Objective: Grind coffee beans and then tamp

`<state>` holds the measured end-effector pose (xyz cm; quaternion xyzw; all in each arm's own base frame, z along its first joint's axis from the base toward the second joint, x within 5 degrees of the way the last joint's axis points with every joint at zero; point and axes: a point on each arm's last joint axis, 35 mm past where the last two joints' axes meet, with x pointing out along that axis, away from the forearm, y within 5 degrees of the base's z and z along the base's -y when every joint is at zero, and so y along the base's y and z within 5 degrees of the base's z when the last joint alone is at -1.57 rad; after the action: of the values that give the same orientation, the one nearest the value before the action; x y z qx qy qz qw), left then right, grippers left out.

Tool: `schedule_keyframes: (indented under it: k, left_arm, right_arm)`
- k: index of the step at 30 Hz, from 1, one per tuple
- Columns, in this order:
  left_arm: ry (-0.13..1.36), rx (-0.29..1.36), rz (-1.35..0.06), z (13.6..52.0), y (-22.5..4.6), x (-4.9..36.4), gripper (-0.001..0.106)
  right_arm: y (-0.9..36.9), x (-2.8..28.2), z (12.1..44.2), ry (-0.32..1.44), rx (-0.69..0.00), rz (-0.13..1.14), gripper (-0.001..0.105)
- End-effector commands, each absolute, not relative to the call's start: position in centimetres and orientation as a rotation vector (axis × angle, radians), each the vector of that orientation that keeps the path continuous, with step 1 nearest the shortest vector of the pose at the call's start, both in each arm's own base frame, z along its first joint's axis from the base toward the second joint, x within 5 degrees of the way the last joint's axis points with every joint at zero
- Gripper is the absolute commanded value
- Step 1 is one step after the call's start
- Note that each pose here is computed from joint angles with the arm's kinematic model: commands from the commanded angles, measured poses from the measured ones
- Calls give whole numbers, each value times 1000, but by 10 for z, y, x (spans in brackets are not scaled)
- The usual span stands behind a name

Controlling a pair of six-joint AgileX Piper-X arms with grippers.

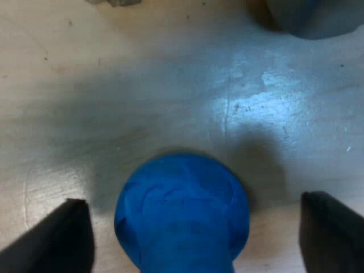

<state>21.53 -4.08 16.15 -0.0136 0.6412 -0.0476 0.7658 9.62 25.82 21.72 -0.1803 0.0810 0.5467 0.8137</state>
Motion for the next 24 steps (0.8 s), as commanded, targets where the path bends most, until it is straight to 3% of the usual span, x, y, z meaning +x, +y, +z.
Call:
schedule_keyframes:
  k: [1, 6, 7, 9, 19, 24]
  left_arm:
    - [1389, -31, -112, 162, -42, 216, 62]
    - [1391, -31, -112, 162, -42, 216, 23]
    - [1391, -31, -112, 162, -42, 216, 20]
    - [1385, -31, -124, 166, -42, 214, 0]
    - [1196, -78, -194, 218, -39, 189, 0]
    - [1196, -145, -252, 235, -38, 167, 0]
  right_arm:
    - [259, 95, 221, 147, -383, 1176, 71]
    - [259, 95, 220, 151, -378, 1176, 71]
    - [259, 95, 220, 153, -376, 1176, 71]
    - [259, 95, 220, 160, -382, 1176, 71]
    - [258, 95, 218, 172, -391, 1176, 71]
    - [258, 95, 218, 172, -391, 1176, 71]
